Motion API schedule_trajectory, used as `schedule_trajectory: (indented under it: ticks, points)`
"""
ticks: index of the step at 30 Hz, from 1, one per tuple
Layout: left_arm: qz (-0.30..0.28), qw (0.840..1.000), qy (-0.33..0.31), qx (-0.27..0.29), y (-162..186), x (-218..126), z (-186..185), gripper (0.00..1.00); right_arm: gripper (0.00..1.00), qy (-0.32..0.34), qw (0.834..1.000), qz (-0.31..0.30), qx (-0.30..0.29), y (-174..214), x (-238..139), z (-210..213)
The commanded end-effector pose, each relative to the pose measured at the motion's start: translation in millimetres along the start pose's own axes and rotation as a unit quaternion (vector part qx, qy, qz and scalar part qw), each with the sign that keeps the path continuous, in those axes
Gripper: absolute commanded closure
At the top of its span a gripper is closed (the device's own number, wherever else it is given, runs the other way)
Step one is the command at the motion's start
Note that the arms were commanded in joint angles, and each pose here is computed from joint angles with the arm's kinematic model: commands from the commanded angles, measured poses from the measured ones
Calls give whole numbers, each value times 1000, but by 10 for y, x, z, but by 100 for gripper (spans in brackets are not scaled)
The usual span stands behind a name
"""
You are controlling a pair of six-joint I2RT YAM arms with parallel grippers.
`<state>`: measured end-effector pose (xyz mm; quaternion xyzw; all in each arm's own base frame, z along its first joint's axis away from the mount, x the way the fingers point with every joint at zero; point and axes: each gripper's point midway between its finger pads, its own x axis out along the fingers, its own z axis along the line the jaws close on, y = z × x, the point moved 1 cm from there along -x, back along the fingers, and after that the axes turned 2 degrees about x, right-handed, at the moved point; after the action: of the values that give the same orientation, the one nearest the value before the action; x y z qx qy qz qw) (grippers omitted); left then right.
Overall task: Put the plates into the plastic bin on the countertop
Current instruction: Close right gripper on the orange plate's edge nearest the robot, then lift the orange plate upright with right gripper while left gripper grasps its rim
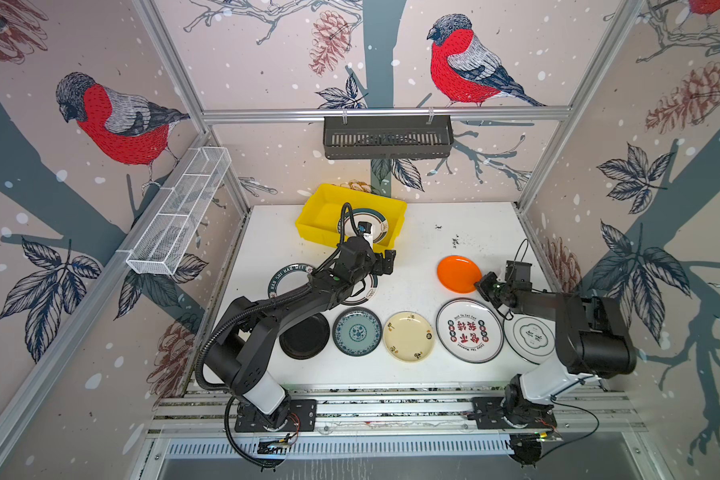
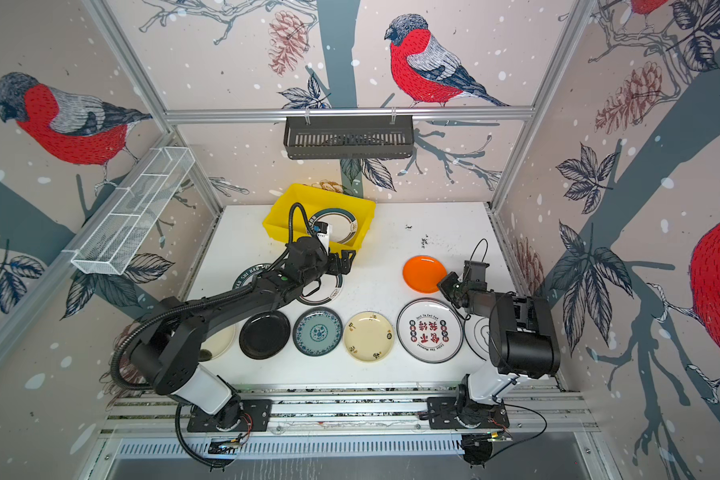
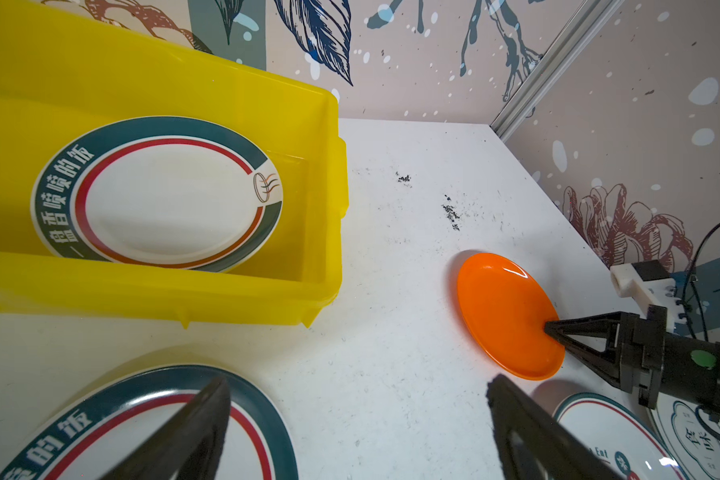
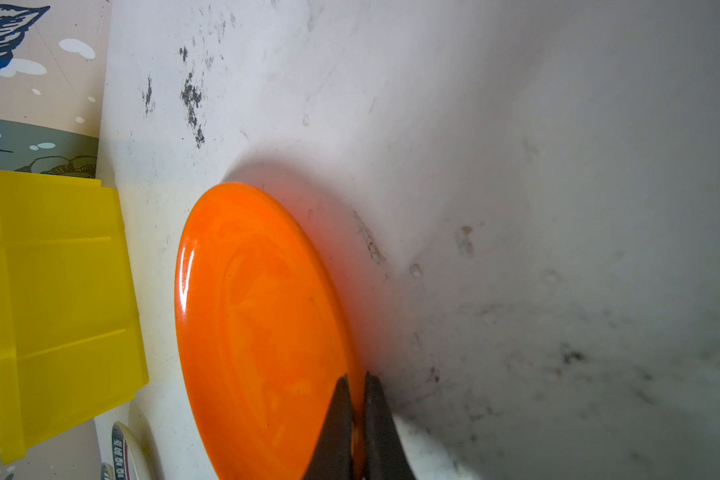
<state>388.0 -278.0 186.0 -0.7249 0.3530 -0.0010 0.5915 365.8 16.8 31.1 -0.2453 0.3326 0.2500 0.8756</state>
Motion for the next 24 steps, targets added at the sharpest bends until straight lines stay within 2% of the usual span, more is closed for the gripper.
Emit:
schedule_trajectory:
  ticks: [1,14,24]
  points:
    - [-8,1000,-1,4,-51,0,-12,4,92,14,1000,-2,7,-2,-7,-46]
    - [-12,1000,18,-8,-102,-96,-84,4,96,-58,998,-29,-13,-54,-337,327]
    - [11,993,110,-40,-45,-85,-386,7,96,-127,991,-32,-38,196,-685,685]
